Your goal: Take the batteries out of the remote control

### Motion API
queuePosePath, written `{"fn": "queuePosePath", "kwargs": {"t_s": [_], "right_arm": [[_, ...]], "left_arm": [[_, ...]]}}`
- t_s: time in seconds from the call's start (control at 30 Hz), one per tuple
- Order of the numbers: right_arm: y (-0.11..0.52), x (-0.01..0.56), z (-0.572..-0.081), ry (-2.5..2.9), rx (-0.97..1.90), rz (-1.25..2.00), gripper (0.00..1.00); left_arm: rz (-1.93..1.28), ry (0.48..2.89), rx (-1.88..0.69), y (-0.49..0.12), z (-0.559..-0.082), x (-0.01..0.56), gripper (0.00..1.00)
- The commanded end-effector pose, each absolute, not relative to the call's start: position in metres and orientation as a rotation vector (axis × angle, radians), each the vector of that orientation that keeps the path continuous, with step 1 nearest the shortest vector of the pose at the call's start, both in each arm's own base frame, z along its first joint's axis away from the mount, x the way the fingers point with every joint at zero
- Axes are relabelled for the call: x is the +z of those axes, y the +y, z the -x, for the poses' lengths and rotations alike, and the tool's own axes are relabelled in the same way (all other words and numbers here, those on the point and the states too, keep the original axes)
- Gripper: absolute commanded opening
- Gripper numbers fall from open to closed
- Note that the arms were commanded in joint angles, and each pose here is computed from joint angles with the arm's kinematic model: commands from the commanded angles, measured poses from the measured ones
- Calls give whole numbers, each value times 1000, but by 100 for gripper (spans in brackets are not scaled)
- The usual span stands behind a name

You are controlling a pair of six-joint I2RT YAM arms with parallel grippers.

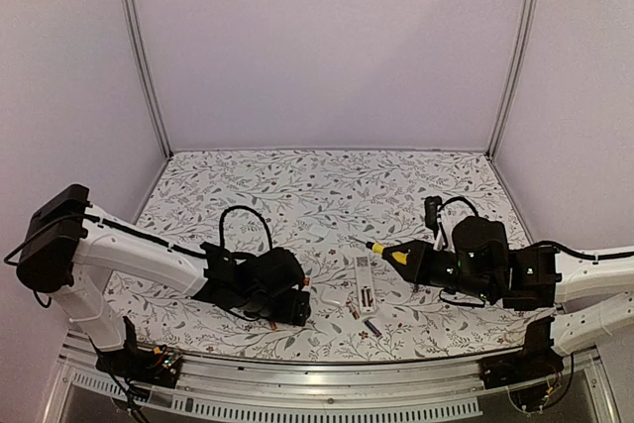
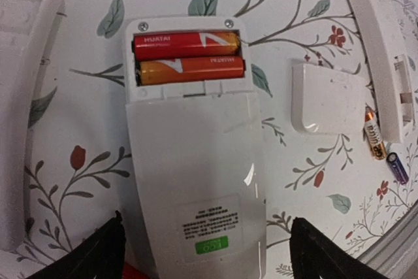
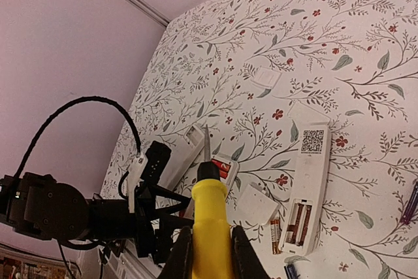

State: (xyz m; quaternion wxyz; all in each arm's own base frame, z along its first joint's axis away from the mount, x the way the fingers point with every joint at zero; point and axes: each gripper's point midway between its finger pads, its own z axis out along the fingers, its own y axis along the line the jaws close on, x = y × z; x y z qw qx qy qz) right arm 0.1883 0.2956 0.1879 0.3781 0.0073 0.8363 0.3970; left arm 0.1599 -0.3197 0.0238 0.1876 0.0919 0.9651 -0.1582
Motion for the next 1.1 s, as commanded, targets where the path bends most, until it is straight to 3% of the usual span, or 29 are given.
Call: {"fn": "queuePosePath", "kwargs": {"t_s": [0.0, 0.1, 0.27, 0.57, 1.07], "right_arm": [[295, 190, -191, 2114, 1041, -47, 0], [295, 186, -190, 2133, 1033, -50, 0], [291, 170, -186, 2212, 1001, -86, 0], [299, 140, -167, 2392, 961, -92, 0], [314, 122, -148, 2560, 801, -310, 0]], "left_arm": [[-379, 2719, -310, -321, -157, 18, 88], [-420, 2726, -225, -319, -157, 12, 85], [-496, 2707, -204, -320, -157, 10, 70], [-939, 2491, -391, -350, -159, 37, 46], [-1338, 2399, -380, -347, -165, 28, 38]]}}
